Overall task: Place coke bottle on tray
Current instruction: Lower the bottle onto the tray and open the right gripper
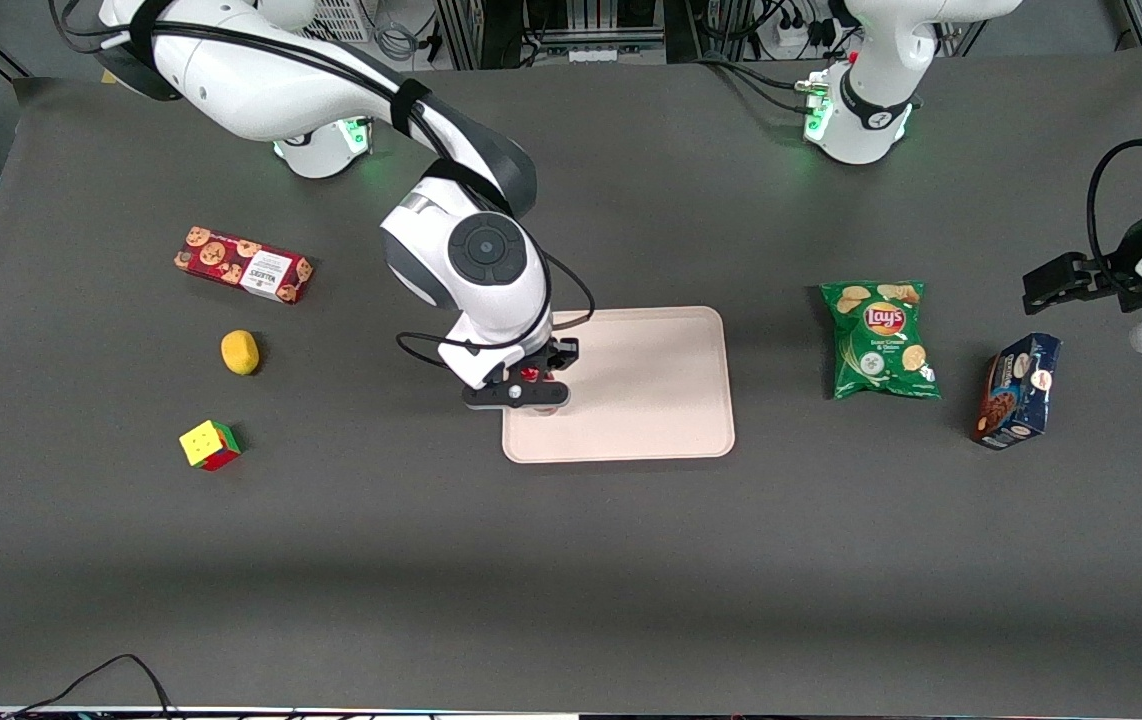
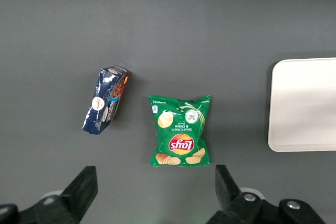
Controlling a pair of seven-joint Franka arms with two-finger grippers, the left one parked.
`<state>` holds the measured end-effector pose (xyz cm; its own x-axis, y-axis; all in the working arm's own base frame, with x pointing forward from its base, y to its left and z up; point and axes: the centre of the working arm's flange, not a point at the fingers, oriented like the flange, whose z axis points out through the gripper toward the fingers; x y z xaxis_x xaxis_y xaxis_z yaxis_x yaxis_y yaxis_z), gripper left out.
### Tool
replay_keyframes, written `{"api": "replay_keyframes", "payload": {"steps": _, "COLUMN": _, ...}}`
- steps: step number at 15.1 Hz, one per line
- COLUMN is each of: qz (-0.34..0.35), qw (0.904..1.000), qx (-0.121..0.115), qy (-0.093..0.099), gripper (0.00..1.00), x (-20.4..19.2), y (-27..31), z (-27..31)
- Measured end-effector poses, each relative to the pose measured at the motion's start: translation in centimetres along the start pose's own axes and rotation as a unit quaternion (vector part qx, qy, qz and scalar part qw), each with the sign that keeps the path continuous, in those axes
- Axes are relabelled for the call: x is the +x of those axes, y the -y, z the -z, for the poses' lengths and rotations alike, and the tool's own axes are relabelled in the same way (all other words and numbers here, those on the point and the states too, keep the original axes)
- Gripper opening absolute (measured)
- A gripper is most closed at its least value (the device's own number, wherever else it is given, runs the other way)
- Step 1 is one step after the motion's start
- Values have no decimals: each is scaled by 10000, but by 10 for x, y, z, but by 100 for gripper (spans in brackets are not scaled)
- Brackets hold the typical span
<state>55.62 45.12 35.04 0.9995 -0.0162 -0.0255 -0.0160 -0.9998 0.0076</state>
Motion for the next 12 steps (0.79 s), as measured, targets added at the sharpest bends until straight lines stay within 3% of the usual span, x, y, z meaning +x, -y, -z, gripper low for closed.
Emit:
{"api": "replay_keyframes", "payload": {"steps": 5, "qz": 25, "qw": 9999, "qx": -159, "qy": 11, "gripper": 35, "x": -5, "y": -3, "z": -23}}
{"api": "replay_keyframes", "payload": {"steps": 12, "qz": -10, "qw": 9999, "qx": -114, "qy": -46, "gripper": 35, "x": -4, "y": -6, "z": -40}}
